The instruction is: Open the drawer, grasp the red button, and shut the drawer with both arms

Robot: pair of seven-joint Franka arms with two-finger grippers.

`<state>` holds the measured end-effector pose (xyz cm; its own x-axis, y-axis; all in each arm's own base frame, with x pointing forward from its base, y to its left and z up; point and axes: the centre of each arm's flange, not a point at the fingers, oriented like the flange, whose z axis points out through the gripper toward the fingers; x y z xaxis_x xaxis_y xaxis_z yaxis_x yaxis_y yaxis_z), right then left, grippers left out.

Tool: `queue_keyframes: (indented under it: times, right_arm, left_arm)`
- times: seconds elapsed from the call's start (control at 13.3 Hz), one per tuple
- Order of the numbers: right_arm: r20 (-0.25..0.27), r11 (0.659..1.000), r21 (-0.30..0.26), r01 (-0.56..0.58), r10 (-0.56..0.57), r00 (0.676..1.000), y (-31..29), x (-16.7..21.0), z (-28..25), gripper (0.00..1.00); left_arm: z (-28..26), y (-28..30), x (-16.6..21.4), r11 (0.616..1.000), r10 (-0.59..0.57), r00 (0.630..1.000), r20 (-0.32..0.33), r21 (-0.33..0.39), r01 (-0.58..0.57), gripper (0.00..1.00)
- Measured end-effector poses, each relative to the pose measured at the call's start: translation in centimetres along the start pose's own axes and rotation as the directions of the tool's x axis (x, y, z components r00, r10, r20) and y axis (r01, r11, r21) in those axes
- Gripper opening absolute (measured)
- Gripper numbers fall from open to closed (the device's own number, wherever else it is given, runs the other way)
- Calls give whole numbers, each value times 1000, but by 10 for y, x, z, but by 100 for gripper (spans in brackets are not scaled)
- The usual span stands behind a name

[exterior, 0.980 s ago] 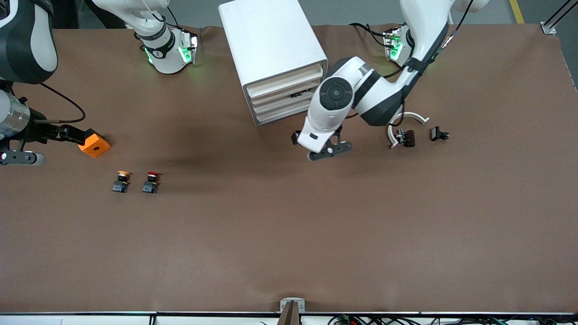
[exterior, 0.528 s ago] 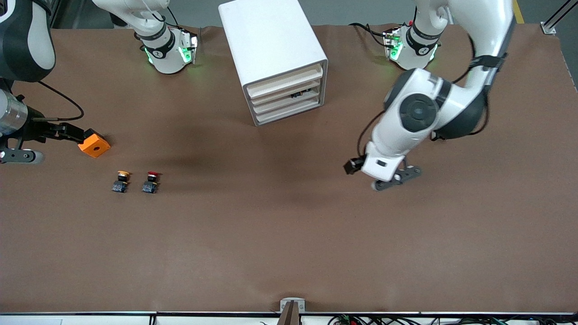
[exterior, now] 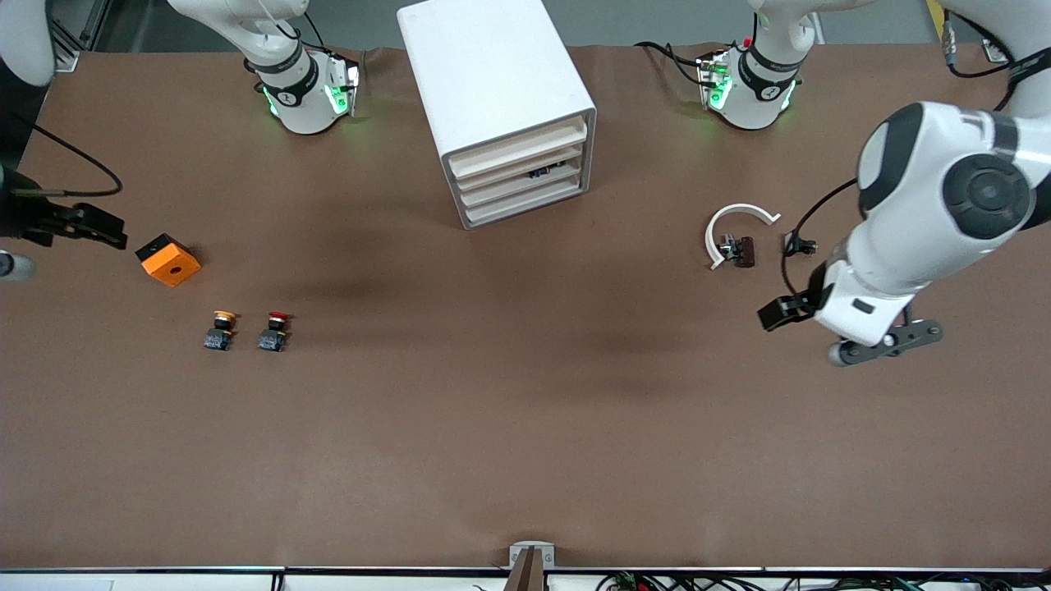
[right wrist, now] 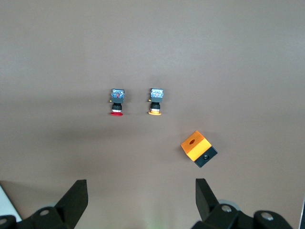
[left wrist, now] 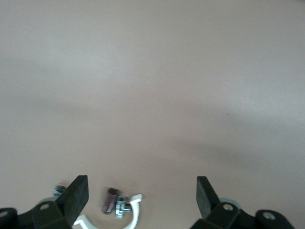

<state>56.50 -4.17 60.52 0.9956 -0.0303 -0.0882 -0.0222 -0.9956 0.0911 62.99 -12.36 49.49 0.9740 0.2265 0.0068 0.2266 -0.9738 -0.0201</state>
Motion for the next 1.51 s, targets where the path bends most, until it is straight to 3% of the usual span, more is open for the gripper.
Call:
queue_keyframes:
  times: [0.15, 0.38, 0.83, 1.06, 1.36, 1.51]
  right_arm:
    - [-18, 1000, 2, 4, -4, 1000, 0, -5, -21, 100]
    - [64, 1000, 5, 13, -13, 998, -3, -14, -16, 100]
    - [102, 999, 55, 0, -6, 995, 1, -28, -24, 100]
    - [62, 998, 59, 7, -10, 998, -2, -36, -38, 100]
    - [-56, 998, 59, 22, -18, 998, -10, -51, -41, 100]
    - [-79, 998, 60, 19, -15, 997, -12, -66, -38, 100]
  left_arm:
    - [-22, -28, 1, 999, 43, 999, -4, 13, -43, 100]
    - [-61, -57, -9, 995, 95, 995, -21, 34, -94, 100]
    - [-121, -71, -70, 971, 233, 970, -72, 68, -228, 100]
    - [-130, -100, -96, 975, 221, 974, -41, 18, -220, 100]
    - [-139, -108, -110, 976, 219, 975, -28, 13, -218, 100]
    - [-139, -105, -111, 974, 225, 974, -29, 13, -224, 100]
